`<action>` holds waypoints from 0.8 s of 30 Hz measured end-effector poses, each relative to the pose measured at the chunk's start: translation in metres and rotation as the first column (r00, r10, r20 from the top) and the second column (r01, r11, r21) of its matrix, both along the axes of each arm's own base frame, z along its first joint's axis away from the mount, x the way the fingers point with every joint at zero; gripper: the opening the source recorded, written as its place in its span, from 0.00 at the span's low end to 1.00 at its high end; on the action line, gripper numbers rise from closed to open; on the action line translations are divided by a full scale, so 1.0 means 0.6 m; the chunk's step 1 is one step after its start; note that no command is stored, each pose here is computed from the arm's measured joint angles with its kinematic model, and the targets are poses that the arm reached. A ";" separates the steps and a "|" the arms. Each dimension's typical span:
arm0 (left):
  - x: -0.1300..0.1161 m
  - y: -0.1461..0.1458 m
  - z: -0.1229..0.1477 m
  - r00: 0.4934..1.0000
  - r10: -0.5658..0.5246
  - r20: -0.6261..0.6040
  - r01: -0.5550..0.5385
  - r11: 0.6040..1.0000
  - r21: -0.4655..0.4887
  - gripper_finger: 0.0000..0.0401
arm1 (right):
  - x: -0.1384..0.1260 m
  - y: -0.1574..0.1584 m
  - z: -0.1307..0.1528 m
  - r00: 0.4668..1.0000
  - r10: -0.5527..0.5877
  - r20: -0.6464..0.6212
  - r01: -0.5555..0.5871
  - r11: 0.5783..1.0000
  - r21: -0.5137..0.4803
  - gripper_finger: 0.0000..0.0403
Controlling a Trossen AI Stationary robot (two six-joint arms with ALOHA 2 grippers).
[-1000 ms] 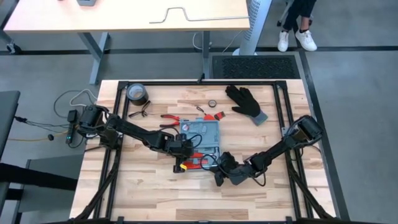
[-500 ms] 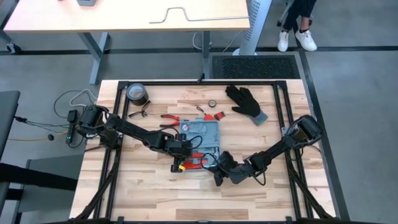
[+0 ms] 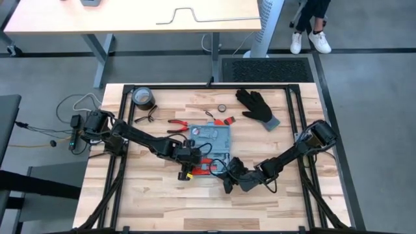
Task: Prefit tool cases
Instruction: Remove the orange hammer from the gray prefit tool case
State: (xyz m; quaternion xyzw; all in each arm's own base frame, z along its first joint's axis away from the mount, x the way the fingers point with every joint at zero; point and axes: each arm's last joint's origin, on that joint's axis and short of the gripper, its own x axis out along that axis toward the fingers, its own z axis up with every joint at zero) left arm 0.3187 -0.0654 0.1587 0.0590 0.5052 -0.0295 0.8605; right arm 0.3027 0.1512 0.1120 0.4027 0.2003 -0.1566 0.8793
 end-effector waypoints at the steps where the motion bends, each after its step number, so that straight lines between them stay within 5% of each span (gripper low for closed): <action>1: 0.000 0.001 0.000 1.000 0.015 0.001 -0.015 1.000 0.013 0.38 | 0.000 0.000 0.000 1.000 0.001 0.000 -0.001 1.000 0.000 0.02; 15: -0.003 0.009 0.002 0.997 0.074 0.019 -0.076 0.983 0.170 0.41 | 0.000 0.000 0.000 1.000 -0.001 -0.001 0.001 1.000 0.001 0.03; 24: -0.001 -0.006 -0.013 1.000 0.003 -0.004 -0.002 0.976 0.220 0.40 | 0.001 -0.004 -0.001 1.000 -0.008 -0.008 0.008 1.000 -0.003 0.03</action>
